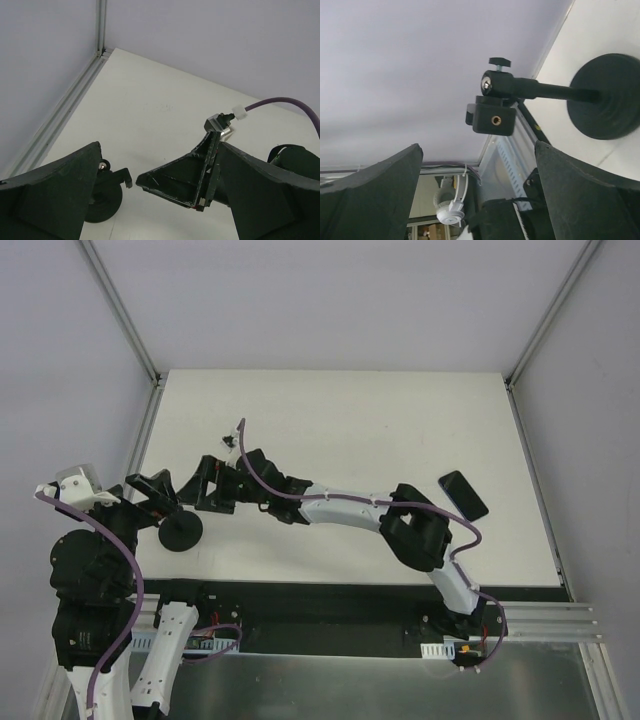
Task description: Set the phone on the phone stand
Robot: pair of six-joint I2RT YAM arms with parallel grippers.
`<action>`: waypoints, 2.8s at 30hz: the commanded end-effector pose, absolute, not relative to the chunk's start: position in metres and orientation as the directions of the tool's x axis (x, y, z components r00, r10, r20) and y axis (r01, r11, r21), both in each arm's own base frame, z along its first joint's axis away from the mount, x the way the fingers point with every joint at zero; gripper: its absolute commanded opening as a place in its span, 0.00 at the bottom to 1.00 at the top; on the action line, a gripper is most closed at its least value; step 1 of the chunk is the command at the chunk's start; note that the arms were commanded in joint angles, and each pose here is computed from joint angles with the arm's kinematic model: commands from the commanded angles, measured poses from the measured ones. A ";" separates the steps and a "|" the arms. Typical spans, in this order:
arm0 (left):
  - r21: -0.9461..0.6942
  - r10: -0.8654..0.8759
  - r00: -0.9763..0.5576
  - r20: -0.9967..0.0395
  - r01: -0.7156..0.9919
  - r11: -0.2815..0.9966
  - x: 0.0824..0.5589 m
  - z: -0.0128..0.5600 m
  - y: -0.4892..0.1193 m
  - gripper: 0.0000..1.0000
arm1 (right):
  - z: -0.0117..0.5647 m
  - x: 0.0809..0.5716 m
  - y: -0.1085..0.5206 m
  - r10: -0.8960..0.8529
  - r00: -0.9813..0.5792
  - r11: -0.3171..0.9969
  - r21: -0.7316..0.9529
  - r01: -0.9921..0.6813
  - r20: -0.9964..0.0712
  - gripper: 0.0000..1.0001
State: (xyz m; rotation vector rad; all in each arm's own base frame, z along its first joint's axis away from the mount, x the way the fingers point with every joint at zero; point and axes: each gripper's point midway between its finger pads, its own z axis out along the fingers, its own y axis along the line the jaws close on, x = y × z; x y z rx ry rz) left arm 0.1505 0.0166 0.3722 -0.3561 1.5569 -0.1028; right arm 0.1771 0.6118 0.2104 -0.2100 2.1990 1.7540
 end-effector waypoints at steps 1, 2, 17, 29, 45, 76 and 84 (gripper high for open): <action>-0.291 -0.292 0.016 -0.956 -0.137 0.947 0.154 0.375 0.013 0.99 | 0.249 0.164 0.644 0.096 -0.954 0.111 0.956 -0.273 -0.284 0.96; -0.288 -0.288 0.016 -0.957 -0.140 0.947 0.154 0.375 0.013 0.99 | 0.244 0.165 0.648 0.085 -0.958 0.120 0.957 -0.263 -0.274 0.96; -0.280 -0.284 -0.005 -0.959 -0.151 0.948 0.157 0.362 0.014 0.99 | 0.218 0.180 0.669 0.101 -0.983 0.156 0.978 -0.136 -0.153 0.68; -0.311 -0.320 -0.061 -0.945 -0.122 0.942 0.169 0.349 0.004 0.99 | 0.224 0.201 0.657 0.103 -0.984 0.121 0.984 -0.130 -0.143 0.12; -0.481 -0.269 -0.504 -0.821 0.355 0.801 0.211 0.290 -0.109 0.93 | 0.200 0.302 0.446 0.115 -0.980 0.282 0.951 -0.123 -0.161 0.01; -0.680 -0.308 -0.653 -0.692 0.446 0.582 0.216 0.274 -0.153 0.94 | 0.199 0.321 0.302 0.219 -0.879 0.410 0.858 -0.310 -0.423 0.96; -0.688 -0.284 -0.677 -0.679 0.452 0.568 0.213 0.265 -0.156 0.95 | 0.105 0.324 0.008 0.383 -0.768 0.918 0.123 0.376 -0.514 0.96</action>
